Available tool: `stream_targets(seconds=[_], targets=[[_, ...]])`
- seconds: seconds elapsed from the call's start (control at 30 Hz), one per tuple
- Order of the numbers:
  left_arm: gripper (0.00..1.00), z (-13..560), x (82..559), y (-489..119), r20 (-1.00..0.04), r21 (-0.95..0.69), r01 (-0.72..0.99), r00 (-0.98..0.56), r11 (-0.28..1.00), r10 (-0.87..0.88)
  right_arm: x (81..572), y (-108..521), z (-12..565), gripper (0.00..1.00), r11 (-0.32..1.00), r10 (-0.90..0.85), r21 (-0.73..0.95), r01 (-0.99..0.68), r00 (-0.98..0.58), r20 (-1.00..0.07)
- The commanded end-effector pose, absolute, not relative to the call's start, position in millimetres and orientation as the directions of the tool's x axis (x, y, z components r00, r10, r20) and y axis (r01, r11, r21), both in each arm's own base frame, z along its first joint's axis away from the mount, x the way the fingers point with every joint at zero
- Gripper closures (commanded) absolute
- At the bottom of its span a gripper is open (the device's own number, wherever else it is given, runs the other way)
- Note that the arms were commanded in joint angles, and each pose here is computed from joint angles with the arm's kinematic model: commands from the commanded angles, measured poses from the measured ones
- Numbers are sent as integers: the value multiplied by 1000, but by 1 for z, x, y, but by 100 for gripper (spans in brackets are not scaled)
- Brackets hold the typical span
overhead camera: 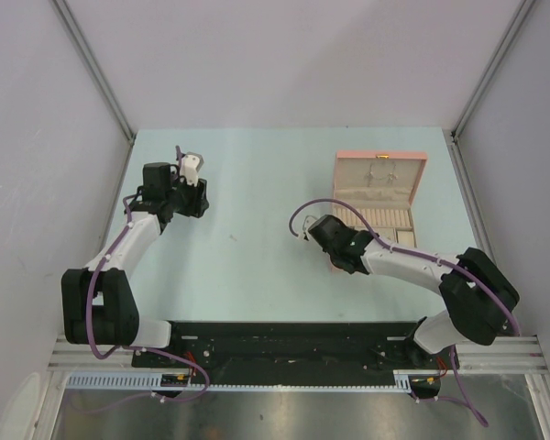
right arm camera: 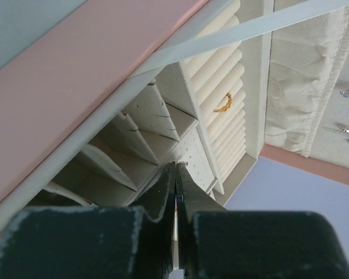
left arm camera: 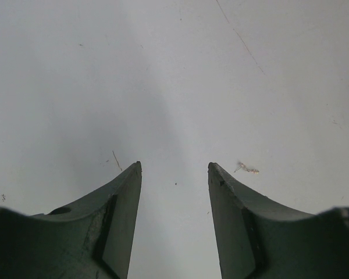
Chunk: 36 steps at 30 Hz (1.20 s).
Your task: Organize the mixed jewelry
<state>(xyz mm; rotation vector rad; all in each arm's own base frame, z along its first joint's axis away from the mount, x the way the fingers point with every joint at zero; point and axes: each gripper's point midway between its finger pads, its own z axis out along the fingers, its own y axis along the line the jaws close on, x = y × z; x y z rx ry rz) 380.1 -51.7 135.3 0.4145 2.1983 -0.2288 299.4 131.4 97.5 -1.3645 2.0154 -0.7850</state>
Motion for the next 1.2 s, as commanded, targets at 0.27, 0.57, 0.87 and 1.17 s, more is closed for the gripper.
stream_targets(seconds=[0.27, 0.57, 0.87, 1.17], targets=[[45, 142, 386, -48, -808, -1, 358, -551, 934, 210, 287, 135, 84, 100, 307, -944, -702, -643, -300, -138], [45, 142, 385, -46, -808, 7, 357, -548, 934, 216, 285, 136, 93, 78, 323, -942, -694, -643, -289, -169], [45, 141, 386, -43, -806, 22, 350, -548, 936, 223, 282, 144, 109, 69, 355, -935, -671, -651, -249, -253], [45, 137, 382, -62, -811, -38, 439, -539, 898, 229, 295, 160, 148, 68, 450, -880, -616, -647, -206, -427]])
